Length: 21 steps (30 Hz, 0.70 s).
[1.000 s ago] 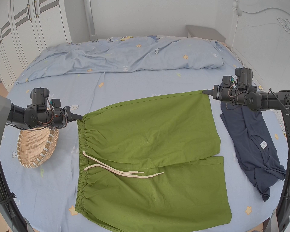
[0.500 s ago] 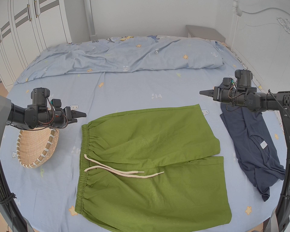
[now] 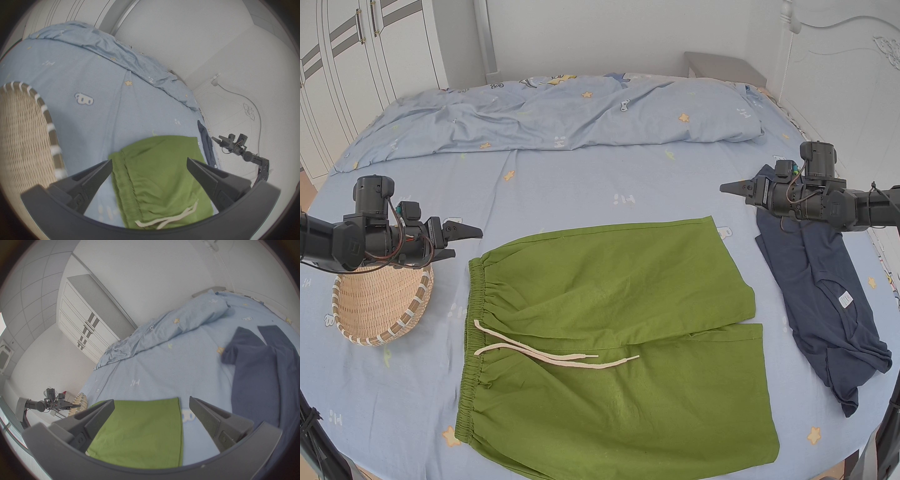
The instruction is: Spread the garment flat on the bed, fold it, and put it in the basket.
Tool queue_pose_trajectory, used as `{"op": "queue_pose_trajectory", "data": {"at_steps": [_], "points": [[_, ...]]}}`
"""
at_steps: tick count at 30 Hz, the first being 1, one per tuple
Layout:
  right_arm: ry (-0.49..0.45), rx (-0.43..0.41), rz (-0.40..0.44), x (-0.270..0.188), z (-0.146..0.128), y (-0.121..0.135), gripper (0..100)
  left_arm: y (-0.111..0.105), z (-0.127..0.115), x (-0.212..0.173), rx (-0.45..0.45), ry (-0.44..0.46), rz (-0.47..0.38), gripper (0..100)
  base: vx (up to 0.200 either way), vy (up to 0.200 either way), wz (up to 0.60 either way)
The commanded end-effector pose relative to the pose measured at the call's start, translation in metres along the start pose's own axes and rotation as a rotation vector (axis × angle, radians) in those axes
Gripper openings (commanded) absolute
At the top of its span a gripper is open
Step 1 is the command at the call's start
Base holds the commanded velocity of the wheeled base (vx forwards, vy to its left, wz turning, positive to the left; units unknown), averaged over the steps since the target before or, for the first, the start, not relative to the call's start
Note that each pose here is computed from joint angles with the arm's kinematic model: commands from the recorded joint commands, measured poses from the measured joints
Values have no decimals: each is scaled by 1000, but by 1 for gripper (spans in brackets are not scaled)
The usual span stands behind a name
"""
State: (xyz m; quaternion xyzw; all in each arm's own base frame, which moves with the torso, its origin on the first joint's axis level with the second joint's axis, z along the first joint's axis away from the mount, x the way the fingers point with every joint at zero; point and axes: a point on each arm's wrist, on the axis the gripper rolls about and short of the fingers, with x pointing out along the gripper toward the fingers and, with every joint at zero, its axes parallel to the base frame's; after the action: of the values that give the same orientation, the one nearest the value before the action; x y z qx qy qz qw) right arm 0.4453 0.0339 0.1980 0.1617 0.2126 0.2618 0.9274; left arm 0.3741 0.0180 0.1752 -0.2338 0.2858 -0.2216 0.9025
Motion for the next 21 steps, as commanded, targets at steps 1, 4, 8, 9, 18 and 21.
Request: {"op": "queue_pose_trajectory", "data": {"at_steps": [1, 4, 8, 9, 18, 21], "points": [[42, 76, -24, -70, -20, 27, 100, -47, -44, -55, -95, 41, -43, 100, 0, 0, 0], [116, 117, -25, -95, -52, 36, 100, -46, -80, -64, -152, 120, -27, 100, 0, 0, 0], [176, 150, -21, -129, -96, 50, 100, -41, -122, -82, -213, 196, -5, 100, 0, 0, 0], [176, 150, -21, -129, -96, 50, 100, -41, -122, -82, -213, 196, -5, 100, 0, 0, 0], [312, 206, -13, -181, -192, 70, 100, -29, -209, -109, -182, 374, 24, 100, 0, 0, 0], [338, 188, 21, -183, -216, 75, 100, -22, -221, -106, -99, 408, 11, 100, 0, 0, 0]]}}
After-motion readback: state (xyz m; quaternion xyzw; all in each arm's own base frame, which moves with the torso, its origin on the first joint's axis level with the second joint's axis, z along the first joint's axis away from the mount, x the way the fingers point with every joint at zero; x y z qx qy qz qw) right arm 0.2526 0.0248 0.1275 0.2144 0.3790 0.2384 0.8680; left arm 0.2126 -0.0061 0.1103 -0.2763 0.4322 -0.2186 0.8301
